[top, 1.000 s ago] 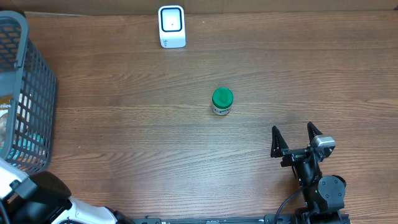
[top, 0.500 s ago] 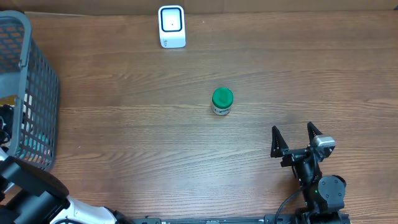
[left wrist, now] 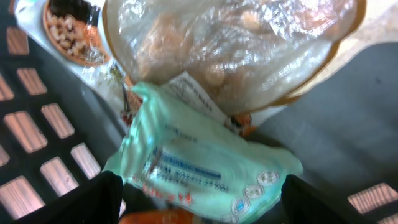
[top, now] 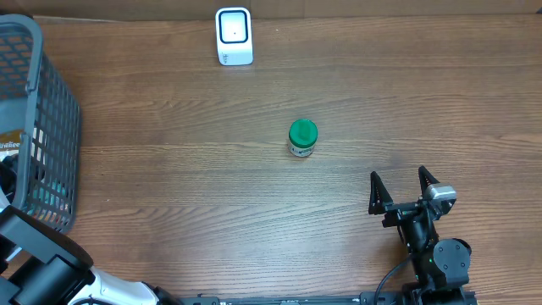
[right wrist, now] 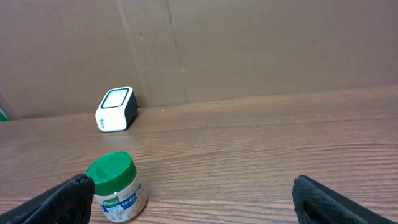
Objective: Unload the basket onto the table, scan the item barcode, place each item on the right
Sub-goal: 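Reach the left gripper back into the basket toward the mint-green packet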
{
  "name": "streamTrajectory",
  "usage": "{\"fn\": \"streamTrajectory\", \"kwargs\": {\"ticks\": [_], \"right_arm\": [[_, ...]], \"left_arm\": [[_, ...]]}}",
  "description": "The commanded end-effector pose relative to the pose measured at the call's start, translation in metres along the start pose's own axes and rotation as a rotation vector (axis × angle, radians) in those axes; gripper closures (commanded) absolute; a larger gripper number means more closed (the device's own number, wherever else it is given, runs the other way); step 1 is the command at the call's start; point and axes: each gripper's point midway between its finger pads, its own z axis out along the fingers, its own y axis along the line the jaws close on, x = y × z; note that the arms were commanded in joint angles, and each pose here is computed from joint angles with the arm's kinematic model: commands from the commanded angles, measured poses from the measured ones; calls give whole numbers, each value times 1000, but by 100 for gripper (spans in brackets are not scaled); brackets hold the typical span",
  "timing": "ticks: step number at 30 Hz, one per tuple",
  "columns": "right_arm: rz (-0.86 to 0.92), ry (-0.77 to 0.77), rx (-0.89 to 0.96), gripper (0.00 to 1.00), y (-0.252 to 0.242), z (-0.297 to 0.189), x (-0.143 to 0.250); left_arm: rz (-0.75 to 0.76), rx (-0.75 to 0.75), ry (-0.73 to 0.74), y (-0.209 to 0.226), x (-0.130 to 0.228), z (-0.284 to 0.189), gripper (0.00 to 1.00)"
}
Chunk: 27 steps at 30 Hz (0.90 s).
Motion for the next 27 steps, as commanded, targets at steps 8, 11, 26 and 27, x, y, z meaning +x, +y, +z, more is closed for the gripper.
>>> {"fn": "streamTrajectory", "kwargs": {"ticks": [8, 11, 26, 27], "right_arm": [[1, -5, 2, 0, -1, 0, 1], [1, -5, 2, 0, -1, 0, 1], [1, -5, 2, 0, -1, 0, 1], [1, -5, 2, 0, -1, 0, 1]], "left_arm": [[83, -32, -56, 4, 4, 38, 16], [80, -30, -71, 3, 4, 43, 17], [77, -26, -73, 3, 12, 56, 33], [77, -26, -74, 3, 12, 56, 37]]}}
